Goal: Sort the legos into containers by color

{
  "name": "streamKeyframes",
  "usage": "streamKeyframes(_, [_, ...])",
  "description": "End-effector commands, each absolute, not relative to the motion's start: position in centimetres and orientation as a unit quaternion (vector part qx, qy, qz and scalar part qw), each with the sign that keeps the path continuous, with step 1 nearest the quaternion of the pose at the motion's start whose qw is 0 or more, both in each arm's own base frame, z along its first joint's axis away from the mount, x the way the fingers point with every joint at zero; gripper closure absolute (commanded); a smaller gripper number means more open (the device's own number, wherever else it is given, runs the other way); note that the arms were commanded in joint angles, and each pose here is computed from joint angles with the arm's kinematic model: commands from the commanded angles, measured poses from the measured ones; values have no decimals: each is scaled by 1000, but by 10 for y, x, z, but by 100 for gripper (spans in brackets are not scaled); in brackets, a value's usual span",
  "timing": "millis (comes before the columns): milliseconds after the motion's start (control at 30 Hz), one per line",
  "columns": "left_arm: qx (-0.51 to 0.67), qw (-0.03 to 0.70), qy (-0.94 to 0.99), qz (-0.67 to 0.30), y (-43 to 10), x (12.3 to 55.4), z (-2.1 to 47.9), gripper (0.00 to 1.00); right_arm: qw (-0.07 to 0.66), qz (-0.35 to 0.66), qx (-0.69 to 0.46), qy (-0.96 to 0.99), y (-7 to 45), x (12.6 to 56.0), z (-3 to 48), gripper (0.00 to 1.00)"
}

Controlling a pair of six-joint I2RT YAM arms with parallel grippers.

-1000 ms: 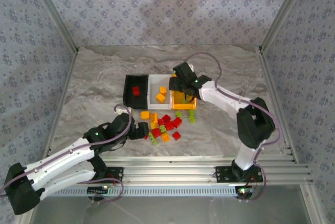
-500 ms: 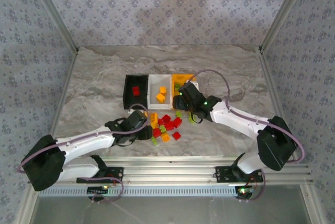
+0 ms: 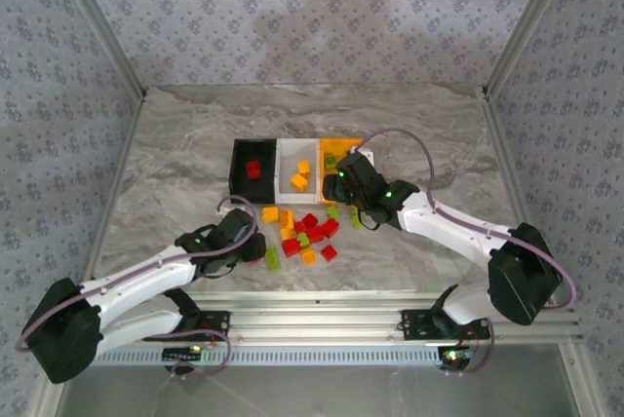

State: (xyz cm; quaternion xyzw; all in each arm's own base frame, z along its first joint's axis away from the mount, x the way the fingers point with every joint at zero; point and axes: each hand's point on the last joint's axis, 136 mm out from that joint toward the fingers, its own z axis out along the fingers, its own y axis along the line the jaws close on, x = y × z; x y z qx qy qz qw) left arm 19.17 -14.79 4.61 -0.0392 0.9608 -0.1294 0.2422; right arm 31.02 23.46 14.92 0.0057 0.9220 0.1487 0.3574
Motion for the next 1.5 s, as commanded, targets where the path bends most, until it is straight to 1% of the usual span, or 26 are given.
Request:
streamKeyframes(0, [-37,243,959,-141,-154,194,50,39,368,150,22,917,229,311,154,22])
streamKeyframes(200, [-32,220,967,-122,-158,196,32,39,371,151,22,916,227,309,157,22])
streamKeyframes(367, [-36,202,974,-101,-151,191,20,53,374,150,25,915,224,307,158,22])
streamKeyframes(533, [-36,207,972,-108,-150,189,29,69,378,149,30,913,220,307,159,22])
streamKeyframes(600, [-37,215,969,-116,-151,190,39,73,379,149,32,913,219,307,160,22])
streamKeyframes(700, [-40,240,962,-127,-152,197,64,75,381,150,35,912,216,305,160,22])
streamKeyframes(767, [-41,268,953,-131,-155,209,88,75,383,152,37,911,214,304,160,22])
streamKeyframes(867, [-56,311,939,-137,-156,239,127,76,382,154,40,910,212,301,157,22])
streamKeyframes(933, [-72,340,926,-144,-157,265,152,76,379,152,43,912,210,299,153,22])
streamKeyframes(1033, [-91,371,916,-124,-153,305,172,75,373,148,44,915,207,294,146,22])
streamKeyframes(1133, [-104,372,917,-99,-149,342,170,75,370,146,45,916,203,289,142,22])
streamKeyframes(1300, [-120,352,926,-71,-146,390,153,74,367,145,47,917,196,279,139,22])
streamKeyframes(1367, [-123,344,929,-61,-145,404,147,71,368,149,46,917,195,275,140,22])
streamKeyframes(1467, [-123,335,933,-53,-146,420,141,63,366,152,45,917,192,267,140,21])
